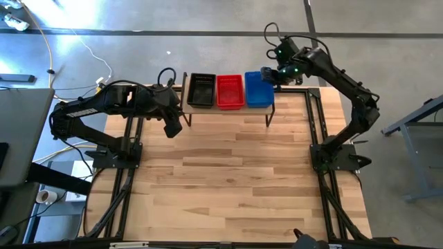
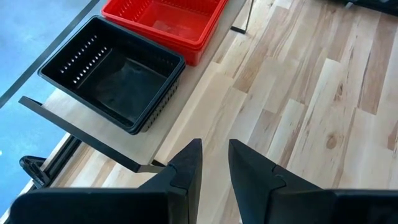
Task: Stack baskets on shelf by color
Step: Stack the blue bin on top of the blue bins on the shelf, then return to Home Position
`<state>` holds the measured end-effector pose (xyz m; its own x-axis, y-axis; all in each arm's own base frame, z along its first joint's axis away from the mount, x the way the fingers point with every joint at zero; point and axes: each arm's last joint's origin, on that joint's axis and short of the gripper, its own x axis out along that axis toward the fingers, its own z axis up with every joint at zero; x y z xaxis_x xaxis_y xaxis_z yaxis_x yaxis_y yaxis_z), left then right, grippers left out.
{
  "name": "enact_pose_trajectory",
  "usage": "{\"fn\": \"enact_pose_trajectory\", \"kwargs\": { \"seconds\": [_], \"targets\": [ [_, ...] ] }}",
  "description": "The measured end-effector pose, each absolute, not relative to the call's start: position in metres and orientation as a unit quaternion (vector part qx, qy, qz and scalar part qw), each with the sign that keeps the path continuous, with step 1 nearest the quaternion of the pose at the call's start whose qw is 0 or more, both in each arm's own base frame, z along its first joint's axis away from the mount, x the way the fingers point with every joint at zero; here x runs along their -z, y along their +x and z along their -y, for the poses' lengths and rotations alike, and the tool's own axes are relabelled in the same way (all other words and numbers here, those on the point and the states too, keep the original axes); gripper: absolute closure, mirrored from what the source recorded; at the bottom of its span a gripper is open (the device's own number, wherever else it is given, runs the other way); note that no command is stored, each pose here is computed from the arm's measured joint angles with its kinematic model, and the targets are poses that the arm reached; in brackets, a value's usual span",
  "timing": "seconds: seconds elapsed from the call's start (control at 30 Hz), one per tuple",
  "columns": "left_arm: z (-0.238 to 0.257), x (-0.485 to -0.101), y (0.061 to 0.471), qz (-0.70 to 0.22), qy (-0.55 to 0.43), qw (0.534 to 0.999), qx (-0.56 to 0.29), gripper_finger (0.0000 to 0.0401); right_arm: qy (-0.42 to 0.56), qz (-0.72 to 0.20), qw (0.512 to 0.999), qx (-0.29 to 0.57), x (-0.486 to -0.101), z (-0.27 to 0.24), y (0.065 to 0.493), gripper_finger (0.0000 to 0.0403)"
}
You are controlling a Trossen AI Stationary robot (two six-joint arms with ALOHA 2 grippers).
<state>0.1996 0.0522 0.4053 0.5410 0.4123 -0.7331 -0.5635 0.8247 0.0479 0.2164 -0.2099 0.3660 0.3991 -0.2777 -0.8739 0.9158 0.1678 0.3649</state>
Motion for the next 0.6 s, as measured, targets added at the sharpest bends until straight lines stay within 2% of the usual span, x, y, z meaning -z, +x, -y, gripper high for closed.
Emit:
{"fn": "enact_pose_trajectory", "kwargs": {
  "seconds": [0.2,0.37,0.6],
  "targets": [
    [-0.052,-0.405,0.200,-0.389,-0.097,0.872,-0.279,0.0330,0.476,-0.331,0.690,0.433,-0.368,0.209,0.215,0.0314],
    [-0.051,-0.405,0.200,-0.391,-0.106,0.876,-0.263,0.0330,0.472,-0.314,0.702,0.431,-0.380,0.201,0.207,0.0305],
    [-0.049,-0.405,0.200,-0.390,-0.100,0.876,-0.266,0.0330,0.405,-0.313,0.760,0.400,-0.401,0.171,0.203,0.0304]
  ]
}}
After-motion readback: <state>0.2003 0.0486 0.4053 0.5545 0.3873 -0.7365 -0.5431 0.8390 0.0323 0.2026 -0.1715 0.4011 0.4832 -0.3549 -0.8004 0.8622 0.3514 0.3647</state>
